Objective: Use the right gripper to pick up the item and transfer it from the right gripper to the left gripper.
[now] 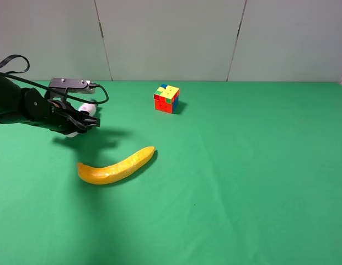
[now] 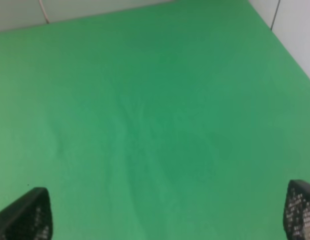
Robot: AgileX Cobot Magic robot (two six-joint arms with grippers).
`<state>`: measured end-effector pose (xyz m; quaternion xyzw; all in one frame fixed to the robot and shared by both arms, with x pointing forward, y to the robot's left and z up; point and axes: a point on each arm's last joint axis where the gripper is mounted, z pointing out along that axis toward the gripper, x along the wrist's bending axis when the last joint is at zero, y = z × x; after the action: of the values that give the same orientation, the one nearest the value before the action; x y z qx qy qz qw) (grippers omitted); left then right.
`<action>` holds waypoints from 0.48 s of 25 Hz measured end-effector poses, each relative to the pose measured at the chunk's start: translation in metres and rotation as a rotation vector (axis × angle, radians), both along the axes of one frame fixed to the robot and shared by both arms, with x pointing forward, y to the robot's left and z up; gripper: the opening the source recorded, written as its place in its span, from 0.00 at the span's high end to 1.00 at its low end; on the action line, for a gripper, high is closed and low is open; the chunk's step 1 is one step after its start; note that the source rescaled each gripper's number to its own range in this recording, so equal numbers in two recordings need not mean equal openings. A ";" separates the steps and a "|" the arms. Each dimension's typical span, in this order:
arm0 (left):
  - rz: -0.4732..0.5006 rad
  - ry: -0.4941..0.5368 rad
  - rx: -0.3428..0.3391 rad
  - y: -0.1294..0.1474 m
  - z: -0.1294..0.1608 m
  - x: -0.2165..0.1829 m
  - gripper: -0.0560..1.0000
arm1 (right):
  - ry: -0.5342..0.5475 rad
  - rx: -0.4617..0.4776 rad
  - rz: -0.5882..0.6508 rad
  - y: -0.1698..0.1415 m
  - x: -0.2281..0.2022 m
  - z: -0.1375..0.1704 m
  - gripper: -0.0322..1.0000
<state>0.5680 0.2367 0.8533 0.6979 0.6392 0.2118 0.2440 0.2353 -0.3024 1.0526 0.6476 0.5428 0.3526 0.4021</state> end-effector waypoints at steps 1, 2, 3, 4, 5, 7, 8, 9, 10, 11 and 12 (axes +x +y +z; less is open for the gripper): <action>0.000 -0.001 0.000 0.000 0.000 0.000 0.95 | 0.000 0.000 0.000 0.000 0.000 0.000 0.00; 0.000 0.000 0.000 0.000 0.000 0.000 0.95 | 0.000 0.000 0.000 0.000 0.000 0.000 0.00; 0.000 0.001 -0.001 0.000 0.000 0.000 0.95 | 0.000 0.000 0.000 0.000 0.000 0.000 0.00; 0.001 0.002 -0.001 0.000 0.000 0.001 0.94 | 0.000 0.000 0.000 0.000 0.000 0.000 0.00; 0.002 0.003 -0.002 0.000 0.000 0.001 0.92 | 0.000 0.000 0.000 0.000 0.000 0.000 0.00; 0.002 0.006 -0.002 0.000 0.000 0.000 0.80 | 0.000 0.000 0.000 0.000 0.000 0.000 0.00; 0.001 0.009 -0.002 0.000 0.000 0.000 0.71 | 0.000 0.000 0.000 0.000 0.000 0.000 0.00; 0.001 0.009 -0.003 0.000 0.000 0.000 0.63 | 0.000 0.000 0.000 0.000 0.000 0.000 0.00; 0.001 0.011 -0.003 0.000 0.001 0.000 0.53 | 0.000 0.000 0.000 0.000 0.000 0.000 0.00; 0.001 0.009 -0.004 0.000 0.001 0.000 0.45 | 0.000 0.000 0.000 0.000 0.000 0.000 0.00; 0.001 0.011 -0.004 0.000 0.001 0.000 0.39 | 0.000 0.000 0.000 0.000 0.000 0.000 0.00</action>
<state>0.5679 0.2366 0.8544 0.6982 0.6414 0.2068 0.2417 0.2353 -0.3024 1.0526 0.6476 0.5428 0.3526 0.4021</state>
